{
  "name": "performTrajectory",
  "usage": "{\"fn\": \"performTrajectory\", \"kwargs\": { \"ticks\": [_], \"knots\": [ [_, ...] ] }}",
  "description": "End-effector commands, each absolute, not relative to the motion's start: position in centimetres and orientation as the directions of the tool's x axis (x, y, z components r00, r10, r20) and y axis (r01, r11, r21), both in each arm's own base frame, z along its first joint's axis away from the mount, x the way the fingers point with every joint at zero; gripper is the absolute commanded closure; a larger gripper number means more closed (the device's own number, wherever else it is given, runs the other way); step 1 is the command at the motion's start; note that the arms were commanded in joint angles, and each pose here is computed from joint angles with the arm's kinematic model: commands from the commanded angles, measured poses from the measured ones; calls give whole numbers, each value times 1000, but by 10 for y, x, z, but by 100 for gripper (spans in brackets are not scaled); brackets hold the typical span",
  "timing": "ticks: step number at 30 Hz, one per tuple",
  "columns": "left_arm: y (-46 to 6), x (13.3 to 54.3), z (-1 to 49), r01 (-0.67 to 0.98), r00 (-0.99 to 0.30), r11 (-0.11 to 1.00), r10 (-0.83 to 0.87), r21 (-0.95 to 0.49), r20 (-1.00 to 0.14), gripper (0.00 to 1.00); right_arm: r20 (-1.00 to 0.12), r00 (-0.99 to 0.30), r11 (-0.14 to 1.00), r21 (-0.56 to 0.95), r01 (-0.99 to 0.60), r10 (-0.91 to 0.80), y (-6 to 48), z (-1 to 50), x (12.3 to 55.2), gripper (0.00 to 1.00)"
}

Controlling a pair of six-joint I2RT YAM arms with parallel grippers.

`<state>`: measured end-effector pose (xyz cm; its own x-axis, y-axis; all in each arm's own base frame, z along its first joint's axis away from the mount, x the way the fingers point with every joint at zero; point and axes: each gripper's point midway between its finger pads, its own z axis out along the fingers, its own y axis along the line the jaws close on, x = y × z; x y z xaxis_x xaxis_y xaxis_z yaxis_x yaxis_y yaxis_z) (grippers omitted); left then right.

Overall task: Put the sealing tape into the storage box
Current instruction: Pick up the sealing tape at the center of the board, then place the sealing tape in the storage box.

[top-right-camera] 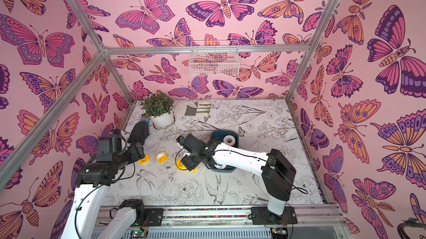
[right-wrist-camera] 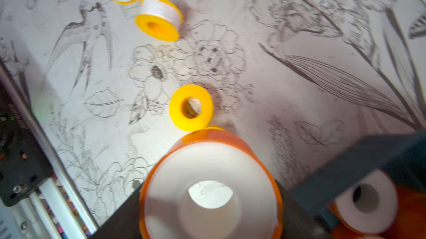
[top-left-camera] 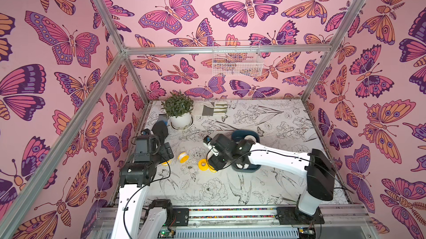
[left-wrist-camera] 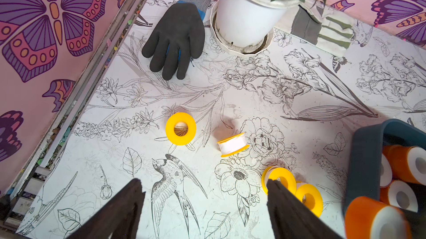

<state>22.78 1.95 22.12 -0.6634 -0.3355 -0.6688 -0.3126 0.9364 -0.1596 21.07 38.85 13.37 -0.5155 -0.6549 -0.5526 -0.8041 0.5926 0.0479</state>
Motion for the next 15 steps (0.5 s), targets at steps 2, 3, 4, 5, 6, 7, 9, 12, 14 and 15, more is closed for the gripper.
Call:
{"fn": "performTrajectory", "kwargs": {
  "ticks": [2, 3, 4, 5, 6, 7, 9, 12, 14, 15],
  "knots": [
    [17, 228, 215, -299, -679, 940, -329, -162, -657, 12, -573, -602, 698, 70, -712, -556, 342, 143, 241, 36],
    [17, 227, 215, -299, -679, 940, -329, -162, -657, 12, -570, -624, 724, 71, -686, -535, 330, 141, 248, 36],
    [18, 227, 215, -301, -677, 940, -329, -161, -658, 12, -562, -644, 745, 71, -663, -520, 321, 136, 255, 36],
    [18, 227, 215, -300, -679, 940, -329, -161, -656, 12, -579, -655, 764, 82, -639, -486, 309, 143, 261, 36],
    [18, 227, 215, -300, -679, 940, -329, -161, -656, 12, -576, -679, 792, 87, -604, -455, 298, 141, 269, 36],
    [18, 228, 214, -300, -680, 940, -329, -160, -655, 12, -572, -696, 811, 88, -578, -433, 289, 139, 275, 37],
    [18, 229, 213, -302, -686, 940, -329, -157, -650, 12, -572, -715, 836, 89, -541, -402, 277, 134, 285, 37],
    [17, 229, 212, -299, -691, 941, -328, -159, -645, 12, -563, -715, 844, 57, -534, -414, 272, 127, 291, 37],
    [17, 229, 212, -299, -688, 941, -327, -158, -647, 12, -557, -714, 843, 45, -535, -424, 273, 124, 295, 37],
    [17, 229, 212, -300, -688, 941, -328, -158, -648, 12, -547, -720, 845, 41, -533, -427, 273, 118, 296, 37]
  ]
}}
